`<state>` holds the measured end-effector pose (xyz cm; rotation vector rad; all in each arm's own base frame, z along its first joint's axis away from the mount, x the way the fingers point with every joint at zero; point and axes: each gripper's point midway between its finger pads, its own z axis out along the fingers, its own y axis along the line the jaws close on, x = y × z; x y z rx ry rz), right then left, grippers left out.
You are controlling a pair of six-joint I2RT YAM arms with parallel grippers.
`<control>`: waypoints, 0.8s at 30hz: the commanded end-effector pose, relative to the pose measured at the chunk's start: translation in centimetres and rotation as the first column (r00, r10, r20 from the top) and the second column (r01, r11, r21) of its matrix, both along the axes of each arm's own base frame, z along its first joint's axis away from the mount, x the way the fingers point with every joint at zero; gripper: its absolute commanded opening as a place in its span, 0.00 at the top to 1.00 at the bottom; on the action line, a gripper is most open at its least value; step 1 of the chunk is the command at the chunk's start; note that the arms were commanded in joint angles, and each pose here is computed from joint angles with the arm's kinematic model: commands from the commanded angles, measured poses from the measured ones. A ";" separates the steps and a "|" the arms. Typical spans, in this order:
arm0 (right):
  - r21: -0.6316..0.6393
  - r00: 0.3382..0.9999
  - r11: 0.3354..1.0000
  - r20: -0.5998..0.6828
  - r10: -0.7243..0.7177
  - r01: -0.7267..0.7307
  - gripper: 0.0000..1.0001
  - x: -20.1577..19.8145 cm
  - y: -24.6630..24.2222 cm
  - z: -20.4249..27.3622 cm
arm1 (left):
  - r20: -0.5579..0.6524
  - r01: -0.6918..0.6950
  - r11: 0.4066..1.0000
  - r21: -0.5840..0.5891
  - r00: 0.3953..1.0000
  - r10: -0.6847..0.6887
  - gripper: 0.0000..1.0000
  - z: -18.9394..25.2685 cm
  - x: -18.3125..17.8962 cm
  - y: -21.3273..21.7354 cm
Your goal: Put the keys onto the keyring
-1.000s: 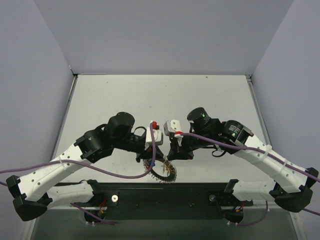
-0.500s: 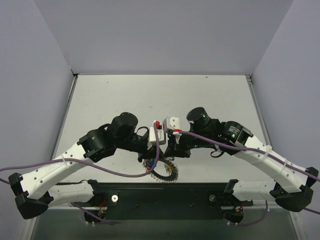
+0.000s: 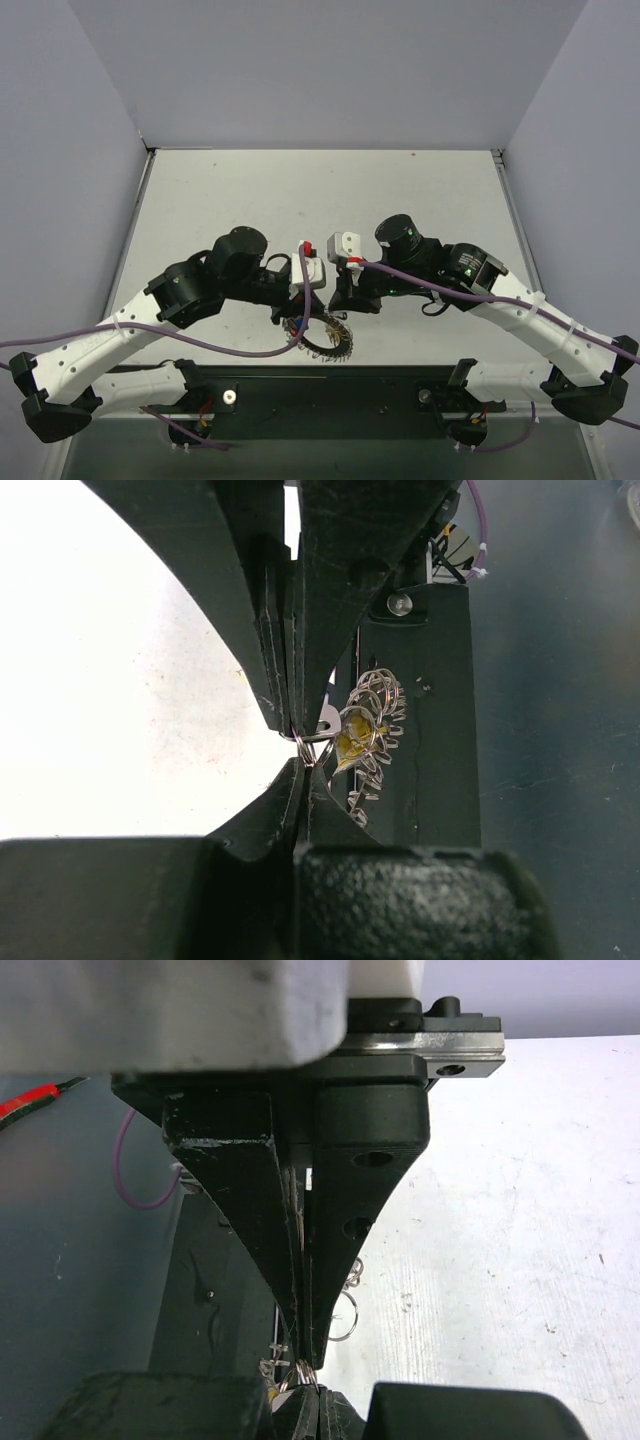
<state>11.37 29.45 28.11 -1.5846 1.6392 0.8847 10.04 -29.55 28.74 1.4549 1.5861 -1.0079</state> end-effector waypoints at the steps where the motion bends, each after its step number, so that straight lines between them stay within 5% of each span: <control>1: -0.010 1.000 1.000 0.005 -0.005 0.005 1.00 0.0 0.1 -0.3 | 0.091 0.022 0.985 -0.172 0.996 -0.007 1.00 5.6 -0.1 -0.9; 24: -0.101 0.997 0.993 0.032 -0.066 0.069 1.00 0.9 -0.2 -2.1 | 0.136 0.021 0.974 -0.226 0.991 0.010 1.00 7.4 -0.6 0.3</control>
